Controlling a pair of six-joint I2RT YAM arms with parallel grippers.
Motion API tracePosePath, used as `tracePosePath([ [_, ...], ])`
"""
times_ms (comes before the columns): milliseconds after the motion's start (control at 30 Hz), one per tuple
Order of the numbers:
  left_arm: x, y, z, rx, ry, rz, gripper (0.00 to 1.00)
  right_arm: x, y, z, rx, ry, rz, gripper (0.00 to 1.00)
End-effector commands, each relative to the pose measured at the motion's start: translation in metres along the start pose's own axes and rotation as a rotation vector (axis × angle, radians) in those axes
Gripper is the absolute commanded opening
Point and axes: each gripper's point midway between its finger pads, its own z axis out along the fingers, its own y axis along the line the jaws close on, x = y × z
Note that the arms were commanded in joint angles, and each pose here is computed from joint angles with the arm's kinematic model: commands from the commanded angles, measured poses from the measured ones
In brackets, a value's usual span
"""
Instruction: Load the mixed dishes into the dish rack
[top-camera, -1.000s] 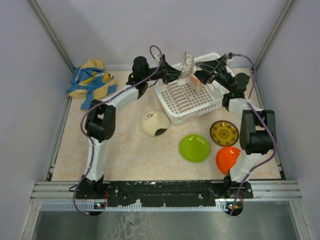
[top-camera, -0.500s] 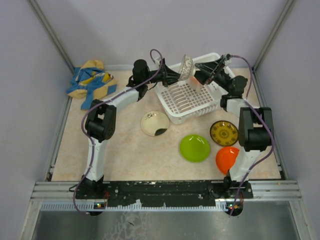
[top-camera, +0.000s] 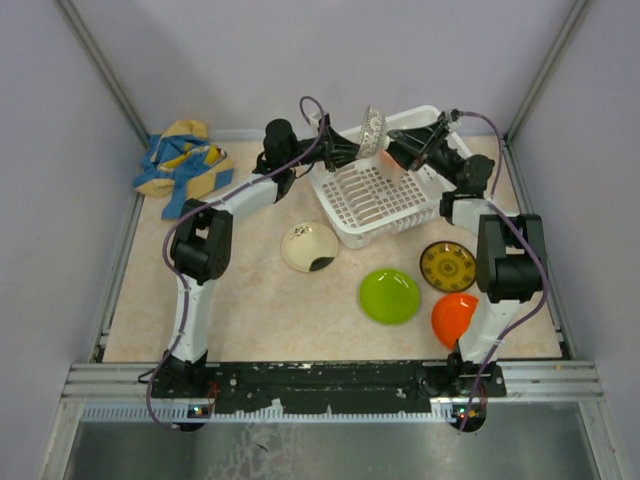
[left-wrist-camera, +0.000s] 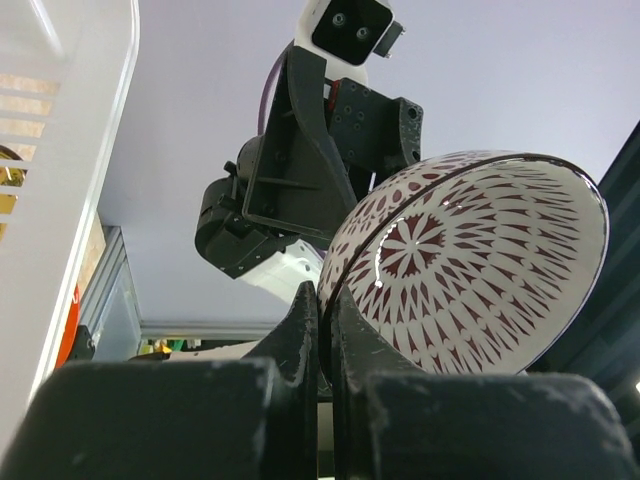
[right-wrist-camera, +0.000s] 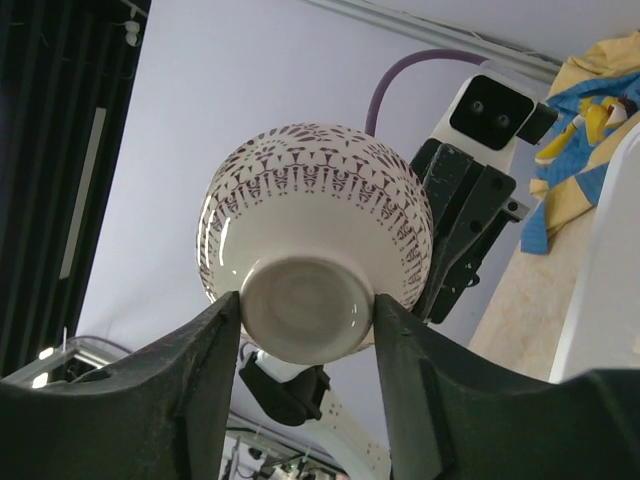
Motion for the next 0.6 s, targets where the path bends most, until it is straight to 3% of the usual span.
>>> tracePosePath([
  [0,0.008,-0.006,0.003,0.033,0.020,0.038,0.00,0.014,0.019,0.004,-0.062,0.050,-0.058,0.48],
  [233,0.008,0.001,0.005,0.007,0.017,0.044,0.01,0.018,0.018,0.001,-0.057,0.058,-0.054,0.17],
  [367,0.005,0.006,0.004,-0.016,0.008,0.052,0.14,0.018,0.017,0.000,-0.050,0.049,-0.052,0.11],
  [567,0.003,0.009,0.002,-0.043,-0.003,0.069,0.44,0.016,0.013,-0.001,-0.045,0.021,-0.044,0.05],
])
